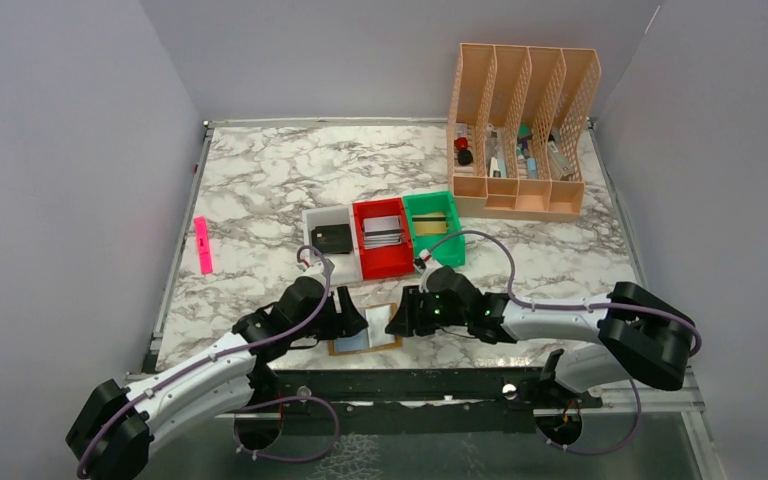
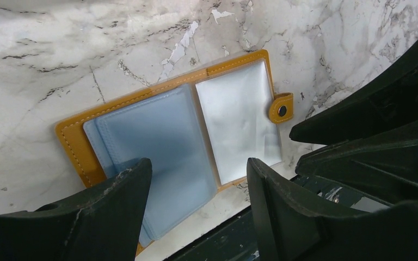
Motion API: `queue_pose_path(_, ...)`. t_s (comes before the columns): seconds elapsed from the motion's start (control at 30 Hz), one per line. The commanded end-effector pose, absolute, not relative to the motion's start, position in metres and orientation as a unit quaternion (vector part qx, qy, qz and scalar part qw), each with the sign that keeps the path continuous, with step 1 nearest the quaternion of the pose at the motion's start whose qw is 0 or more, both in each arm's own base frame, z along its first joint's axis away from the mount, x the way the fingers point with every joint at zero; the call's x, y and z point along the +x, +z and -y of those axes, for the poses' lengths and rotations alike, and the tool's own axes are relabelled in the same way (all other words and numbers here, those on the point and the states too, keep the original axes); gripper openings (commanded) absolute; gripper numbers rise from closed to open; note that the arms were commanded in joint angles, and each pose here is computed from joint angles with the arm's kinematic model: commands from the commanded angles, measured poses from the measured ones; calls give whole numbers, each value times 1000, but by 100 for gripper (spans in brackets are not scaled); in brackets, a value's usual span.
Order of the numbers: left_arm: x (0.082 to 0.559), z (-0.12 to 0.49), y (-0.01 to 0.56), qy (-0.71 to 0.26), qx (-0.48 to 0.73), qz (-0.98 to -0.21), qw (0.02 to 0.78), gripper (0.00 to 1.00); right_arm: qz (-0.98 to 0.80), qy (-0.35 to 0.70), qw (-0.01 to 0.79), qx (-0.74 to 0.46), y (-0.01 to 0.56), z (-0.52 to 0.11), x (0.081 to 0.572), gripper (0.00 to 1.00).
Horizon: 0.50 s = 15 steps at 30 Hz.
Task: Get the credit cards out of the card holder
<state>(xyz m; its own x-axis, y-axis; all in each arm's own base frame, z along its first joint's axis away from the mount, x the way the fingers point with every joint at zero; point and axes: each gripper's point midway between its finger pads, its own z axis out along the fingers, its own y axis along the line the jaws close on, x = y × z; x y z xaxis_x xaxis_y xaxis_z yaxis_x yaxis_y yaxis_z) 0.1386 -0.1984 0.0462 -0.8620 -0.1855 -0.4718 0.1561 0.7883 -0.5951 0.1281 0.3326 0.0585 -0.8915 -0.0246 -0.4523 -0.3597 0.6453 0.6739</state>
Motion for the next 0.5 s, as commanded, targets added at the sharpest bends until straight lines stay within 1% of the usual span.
queue_pose_path(0.0,137,200,42,-326,-5,-909,258,68,-889,396,199,-111,54,-341,132,42)
queue_pose_path(0.13,137,199,40,-323,-7,-911,255,68,-899,379,190,-106,40,-339,132,42)
queue_pose_path(0.27,137,199,37,-318,-9,-913,254,68,-881,416,175,-140,44,-352,123,40)
queue_pose_path(0.37,137,199,36,-317,-8,-915,251,68,-877,426,163,-150,42,-358,120,33)
queue_pose_path(0.47,136,200,34,-317,-6,-916,247,68,-878,424,161,-149,40,-361,121,21)
